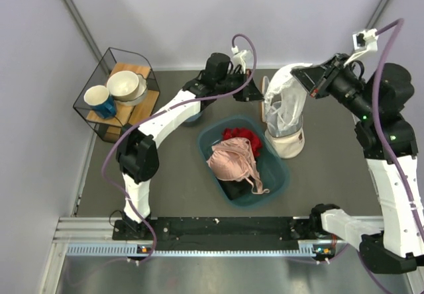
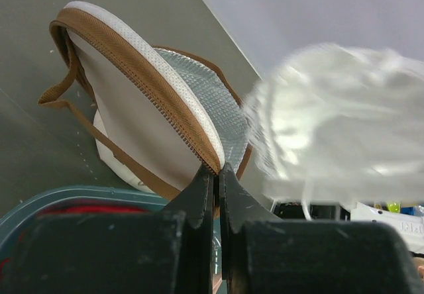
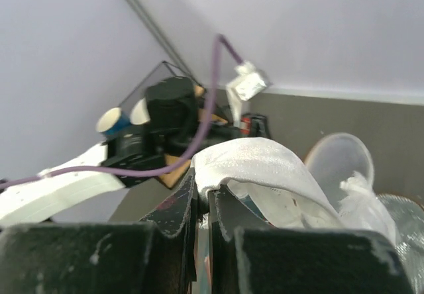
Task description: Unzip the laundry bag and remove the bra
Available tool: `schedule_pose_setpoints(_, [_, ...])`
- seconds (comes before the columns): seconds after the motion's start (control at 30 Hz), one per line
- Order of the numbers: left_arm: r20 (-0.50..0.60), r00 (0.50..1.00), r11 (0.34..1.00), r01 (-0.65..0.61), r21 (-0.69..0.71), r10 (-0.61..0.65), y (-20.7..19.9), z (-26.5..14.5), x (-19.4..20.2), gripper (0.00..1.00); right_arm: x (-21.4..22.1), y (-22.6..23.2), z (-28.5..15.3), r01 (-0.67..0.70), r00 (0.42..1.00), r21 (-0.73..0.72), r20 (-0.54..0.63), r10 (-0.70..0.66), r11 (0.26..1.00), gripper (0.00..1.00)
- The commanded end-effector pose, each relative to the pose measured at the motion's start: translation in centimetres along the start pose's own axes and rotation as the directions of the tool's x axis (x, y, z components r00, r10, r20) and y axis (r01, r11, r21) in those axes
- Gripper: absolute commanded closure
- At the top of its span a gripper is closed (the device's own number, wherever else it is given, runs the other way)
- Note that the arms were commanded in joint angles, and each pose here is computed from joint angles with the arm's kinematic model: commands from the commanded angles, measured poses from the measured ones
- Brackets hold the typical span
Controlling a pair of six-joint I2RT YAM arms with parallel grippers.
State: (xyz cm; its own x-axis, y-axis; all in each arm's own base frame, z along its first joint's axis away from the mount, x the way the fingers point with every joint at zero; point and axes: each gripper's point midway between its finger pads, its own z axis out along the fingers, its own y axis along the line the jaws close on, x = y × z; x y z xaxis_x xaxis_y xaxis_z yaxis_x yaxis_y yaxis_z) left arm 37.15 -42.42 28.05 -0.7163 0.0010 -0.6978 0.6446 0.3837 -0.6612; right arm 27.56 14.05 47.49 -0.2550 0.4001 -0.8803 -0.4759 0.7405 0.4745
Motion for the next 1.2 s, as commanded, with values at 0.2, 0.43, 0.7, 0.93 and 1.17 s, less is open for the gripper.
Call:
schedule_pose_setpoints(0.2, [0.013, 1.0, 1.0, -0.019, -0.018, 0.02, 1.4, 2.5, -1.7, 1.0, -3.0, 8.2, -3.3, 0.072, 0.997, -0.344, 0.055, -0.057, 0.936, 1.0])
schedule_pose_setpoints(0.43, [0.046, 0.998, 0.999, -0.028, -0.037, 0.029, 1.6, 2.5, -3.5, 1.0, 1.6, 7.1, -3.3, -0.011, 0.998, -0.38, -0.067, -0.016, 0.925, 1.0])
schedule_pose_setpoints(0.7, [0.123, 0.991, 0.997, -0.048, -0.059, 0.055, 1.0, 1.2, -6.5, 1.0, 9.1, 5.1, -3.1, -0.127, 0.964, -0.364, -0.263, 0.029, 0.923, 1.0])
schedule_pose_setpoints(0.93, [0.169, 0.983, 0.996, -0.056, -0.065, 0.067, 0.6, 0.5, -8.4, 1.0, 15.9, 3.9, -2.3, -0.118, 0.905, -0.309, -0.424, -0.026, 0.944, 1.0])
schedule_pose_setpoints(1.17, [0.167, 0.984, 0.995, -0.048, -0.089, 0.063, 2.0, -0.2, -8.4, 1.0, 23.2, -0.2, -0.6, -0.086, 0.831, -0.174, -0.556, -0.026, 0.981, 1.0])
